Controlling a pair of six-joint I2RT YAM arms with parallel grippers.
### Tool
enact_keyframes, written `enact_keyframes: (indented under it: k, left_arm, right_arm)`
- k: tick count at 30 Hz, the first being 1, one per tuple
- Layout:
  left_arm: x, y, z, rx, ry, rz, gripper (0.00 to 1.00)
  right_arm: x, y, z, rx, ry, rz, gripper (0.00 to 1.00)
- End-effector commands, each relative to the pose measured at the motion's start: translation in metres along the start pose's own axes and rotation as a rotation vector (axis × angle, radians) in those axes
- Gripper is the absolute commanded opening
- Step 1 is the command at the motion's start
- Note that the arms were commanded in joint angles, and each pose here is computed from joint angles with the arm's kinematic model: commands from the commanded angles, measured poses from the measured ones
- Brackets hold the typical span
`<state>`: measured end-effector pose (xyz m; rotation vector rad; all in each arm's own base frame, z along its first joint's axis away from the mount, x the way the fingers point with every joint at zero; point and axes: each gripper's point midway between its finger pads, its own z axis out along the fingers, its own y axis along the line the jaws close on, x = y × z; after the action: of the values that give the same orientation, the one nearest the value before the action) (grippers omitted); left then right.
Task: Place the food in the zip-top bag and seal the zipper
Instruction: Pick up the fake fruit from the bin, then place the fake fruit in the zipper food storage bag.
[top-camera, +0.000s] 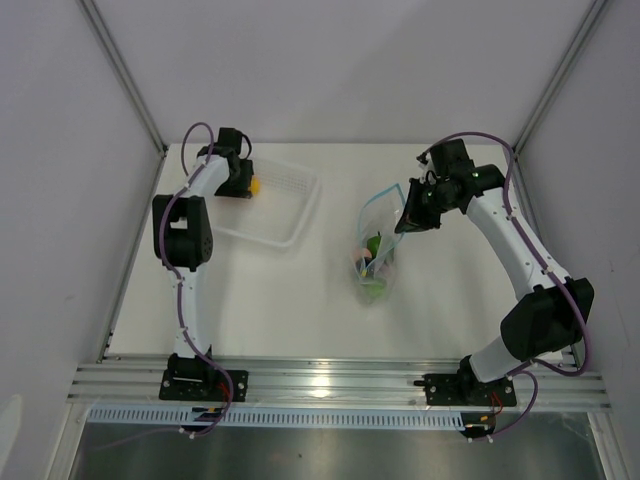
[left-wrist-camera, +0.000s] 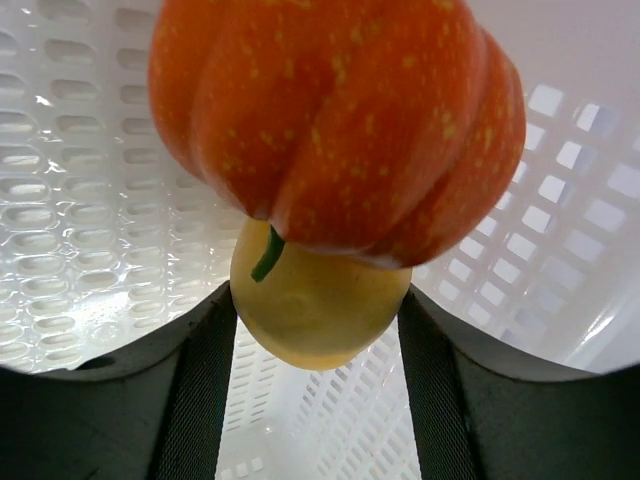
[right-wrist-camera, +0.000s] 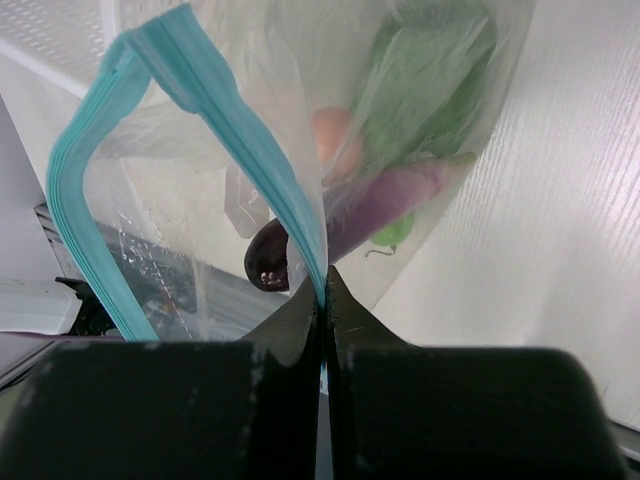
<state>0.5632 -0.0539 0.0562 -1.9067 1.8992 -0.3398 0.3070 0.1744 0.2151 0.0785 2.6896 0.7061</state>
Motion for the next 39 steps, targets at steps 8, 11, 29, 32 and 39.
enact_keyframes:
  k: [8, 11, 29, 32, 39]
  left_arm:
    - [-0.003, -0.025, -0.009, 0.087, 0.002, 0.051, 0.32]
    - [0.006, -0.030, -0.019, 0.121, 0.036, 0.111, 0.20]
    - [0.125, -0.043, -0.216, 0.715, 0.382, 0.817, 0.00]
    - [0.148, -0.041, -0.276, 0.889, 0.422, 0.981, 0.01]
    - [0.219, 0.022, -0.399, 1.202, 0.630, 1.279, 0.11]
  right_arm:
    - [-0.008, 0.006, -0.014, -0.026, -0.062, -0.027, 0.00]
    - [-0.011, 0.006, -0.015, -0.021, -0.070, -0.025, 0.00]
    - [-0.020, 0.004, -0.018, -0.004, -0.109, -0.024, 0.00]
    - [-0.021, 0.004, -0.016, -0.008, -0.104, -0.018, 0.00]
    - [-0.022, 0.014, -0.012, -0.064, -0.092, 0.003, 0.00]
